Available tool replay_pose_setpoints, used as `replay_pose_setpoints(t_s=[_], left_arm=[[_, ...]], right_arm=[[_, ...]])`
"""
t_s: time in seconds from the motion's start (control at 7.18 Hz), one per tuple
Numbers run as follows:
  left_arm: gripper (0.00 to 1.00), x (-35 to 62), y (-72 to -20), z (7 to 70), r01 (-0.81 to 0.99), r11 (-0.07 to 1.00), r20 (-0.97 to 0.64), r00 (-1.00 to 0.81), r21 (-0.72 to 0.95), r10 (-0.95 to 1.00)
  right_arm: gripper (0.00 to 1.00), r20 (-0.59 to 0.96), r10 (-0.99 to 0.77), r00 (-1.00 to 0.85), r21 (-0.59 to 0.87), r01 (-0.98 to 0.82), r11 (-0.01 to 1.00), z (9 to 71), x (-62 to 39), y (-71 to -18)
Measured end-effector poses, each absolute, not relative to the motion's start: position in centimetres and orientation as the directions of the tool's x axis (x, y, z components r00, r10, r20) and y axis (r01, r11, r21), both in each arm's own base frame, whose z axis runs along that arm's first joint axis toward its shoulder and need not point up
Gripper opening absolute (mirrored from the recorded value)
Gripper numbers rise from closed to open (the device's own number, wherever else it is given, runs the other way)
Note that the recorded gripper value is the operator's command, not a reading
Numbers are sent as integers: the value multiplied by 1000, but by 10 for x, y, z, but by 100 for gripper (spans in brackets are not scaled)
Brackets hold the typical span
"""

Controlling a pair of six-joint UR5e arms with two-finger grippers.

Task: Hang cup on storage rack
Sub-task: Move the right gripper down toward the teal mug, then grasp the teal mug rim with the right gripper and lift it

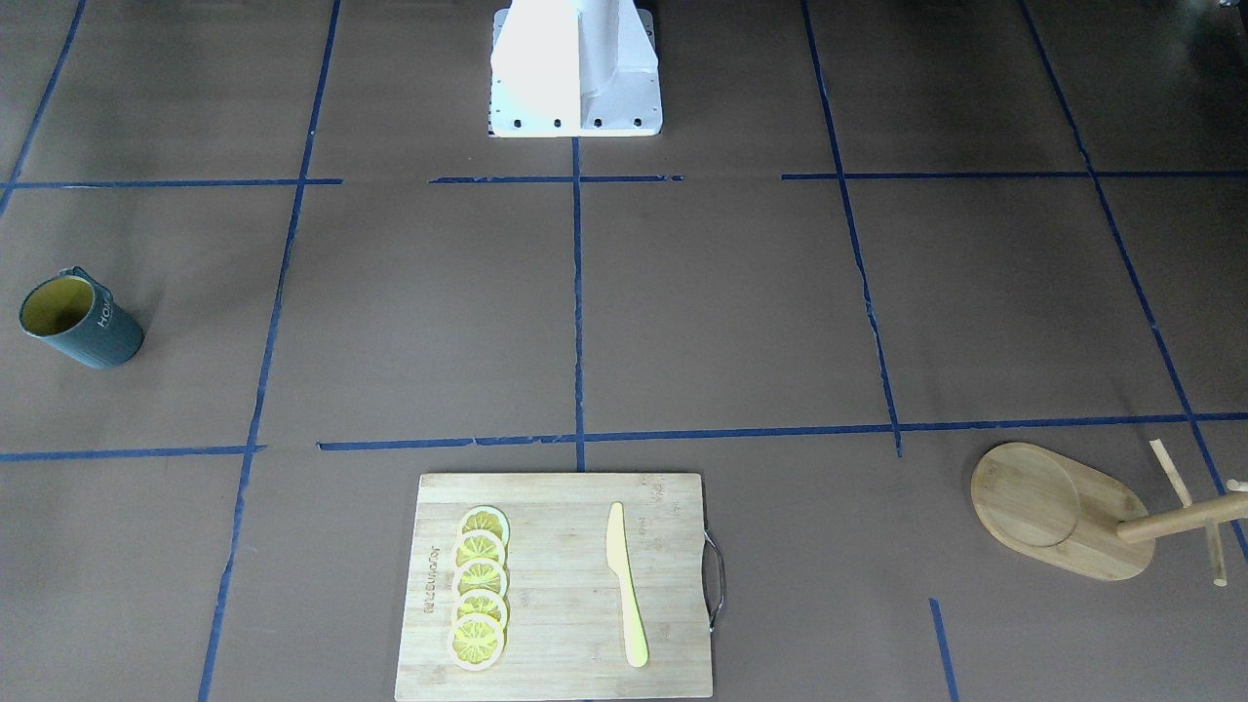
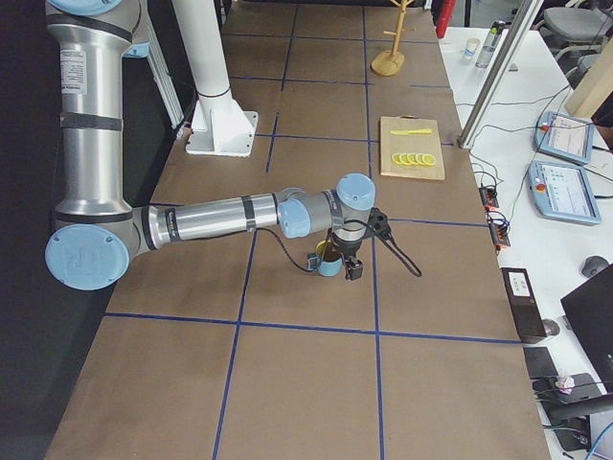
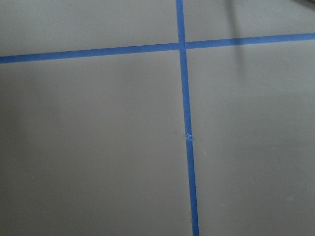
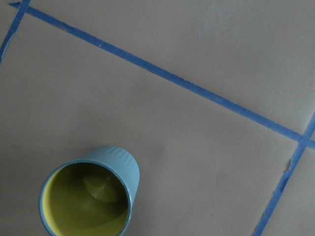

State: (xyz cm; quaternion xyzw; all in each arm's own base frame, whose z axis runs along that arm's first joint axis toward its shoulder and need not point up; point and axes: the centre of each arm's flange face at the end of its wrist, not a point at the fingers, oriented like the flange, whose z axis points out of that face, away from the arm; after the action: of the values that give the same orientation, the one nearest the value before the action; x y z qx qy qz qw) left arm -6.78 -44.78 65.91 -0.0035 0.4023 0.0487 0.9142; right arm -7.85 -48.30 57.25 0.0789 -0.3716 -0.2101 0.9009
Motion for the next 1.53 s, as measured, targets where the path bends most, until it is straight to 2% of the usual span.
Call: replay_pose_setpoints(t_s=[1.25,1.39,1.53], left_arm=[[100,-67,-441,664,-92,996,-739,670,17,75],[100,-67,-438,667,-92,996,-739,670,13,72],[100,-67,-437,667,-92,996,-739,670,11,70]], right_arm=[[100,638,-492,592,276,421,864,591,-144,-502],[99,640,-491,590,267,428,863,595,-152,-507],[88,645,-485,591,250,436,864,600,-162,-508]])
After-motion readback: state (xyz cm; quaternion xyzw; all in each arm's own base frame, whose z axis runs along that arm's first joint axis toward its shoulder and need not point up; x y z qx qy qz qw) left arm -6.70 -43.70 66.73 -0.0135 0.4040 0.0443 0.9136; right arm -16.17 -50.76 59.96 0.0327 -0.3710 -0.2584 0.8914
